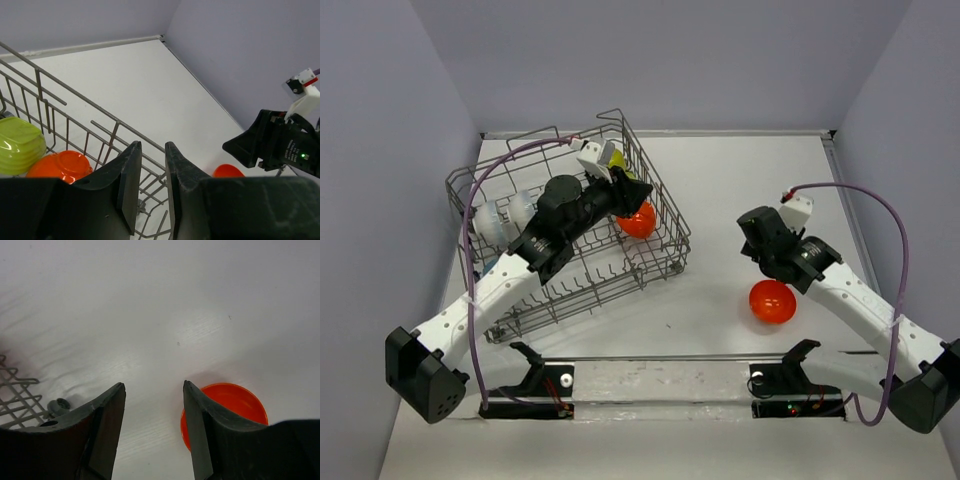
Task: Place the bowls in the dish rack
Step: Pick up the bowl from the center of the board.
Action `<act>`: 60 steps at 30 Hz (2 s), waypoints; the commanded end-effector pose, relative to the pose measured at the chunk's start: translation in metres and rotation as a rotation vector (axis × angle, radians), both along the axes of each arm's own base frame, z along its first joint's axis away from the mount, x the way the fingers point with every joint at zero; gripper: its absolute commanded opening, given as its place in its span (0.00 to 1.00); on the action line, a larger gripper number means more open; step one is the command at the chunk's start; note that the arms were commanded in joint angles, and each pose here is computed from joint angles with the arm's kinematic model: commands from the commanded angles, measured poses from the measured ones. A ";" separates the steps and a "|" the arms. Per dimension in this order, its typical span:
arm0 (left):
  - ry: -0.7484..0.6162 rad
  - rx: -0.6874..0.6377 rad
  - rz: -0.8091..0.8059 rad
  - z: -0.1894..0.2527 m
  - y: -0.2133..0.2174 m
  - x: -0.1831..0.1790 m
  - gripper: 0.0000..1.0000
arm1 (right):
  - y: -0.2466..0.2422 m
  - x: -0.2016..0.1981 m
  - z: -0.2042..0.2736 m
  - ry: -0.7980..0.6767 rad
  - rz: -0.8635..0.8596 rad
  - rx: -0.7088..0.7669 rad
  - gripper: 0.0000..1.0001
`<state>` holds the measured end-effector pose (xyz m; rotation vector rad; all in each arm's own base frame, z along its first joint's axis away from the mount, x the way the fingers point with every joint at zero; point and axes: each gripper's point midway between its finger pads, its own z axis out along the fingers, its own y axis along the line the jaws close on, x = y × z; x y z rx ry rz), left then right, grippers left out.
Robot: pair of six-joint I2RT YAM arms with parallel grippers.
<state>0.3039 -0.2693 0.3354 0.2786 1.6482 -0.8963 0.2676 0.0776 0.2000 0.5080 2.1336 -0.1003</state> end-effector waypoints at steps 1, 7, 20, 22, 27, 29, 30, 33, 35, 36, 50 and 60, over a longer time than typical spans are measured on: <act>-0.105 -0.069 -0.049 0.050 -0.008 -0.013 0.35 | -0.024 -0.016 -0.015 -0.001 -0.131 0.023 0.56; -0.130 -0.087 -0.069 0.062 -0.014 -0.018 0.36 | -0.046 -0.036 -0.030 0.103 -0.194 0.036 0.57; -0.146 -0.112 -0.158 0.068 -0.033 -0.023 0.39 | -0.018 -0.073 -0.068 0.306 -0.287 0.281 0.60; -0.147 -0.107 -0.166 0.066 -0.034 -0.024 0.39 | -0.023 -0.078 -0.069 0.290 -0.363 0.306 0.60; -0.165 -0.106 -0.176 0.069 -0.034 -0.026 0.40 | -0.040 -0.114 -0.080 0.354 -0.562 0.326 0.64; -0.165 -0.107 -0.188 0.069 -0.037 -0.026 0.40 | -0.041 -0.125 -0.082 0.386 -0.619 0.345 0.68; -0.164 -0.108 -0.193 0.069 -0.038 -0.027 0.40 | -0.036 -0.128 -0.083 0.405 -0.614 0.367 0.69; -0.159 -0.109 -0.201 0.066 -0.040 -0.026 0.40 | -0.027 -0.139 -0.090 0.456 -0.629 0.431 0.70; -0.157 -0.108 -0.201 0.064 -0.040 -0.026 0.40 | -0.027 -0.148 -0.100 0.469 -0.670 0.459 0.70; -0.152 -0.106 -0.203 0.061 -0.041 -0.026 0.40 | -0.027 -0.152 -0.104 0.478 -0.689 0.471 0.71; -0.135 -0.096 -0.207 0.053 -0.046 -0.021 0.40 | -0.038 -0.162 -0.122 0.406 -0.830 0.545 0.69; -0.124 -0.089 -0.200 0.047 -0.046 -0.018 0.40 | -0.045 -0.158 -0.125 0.345 -0.880 0.552 0.62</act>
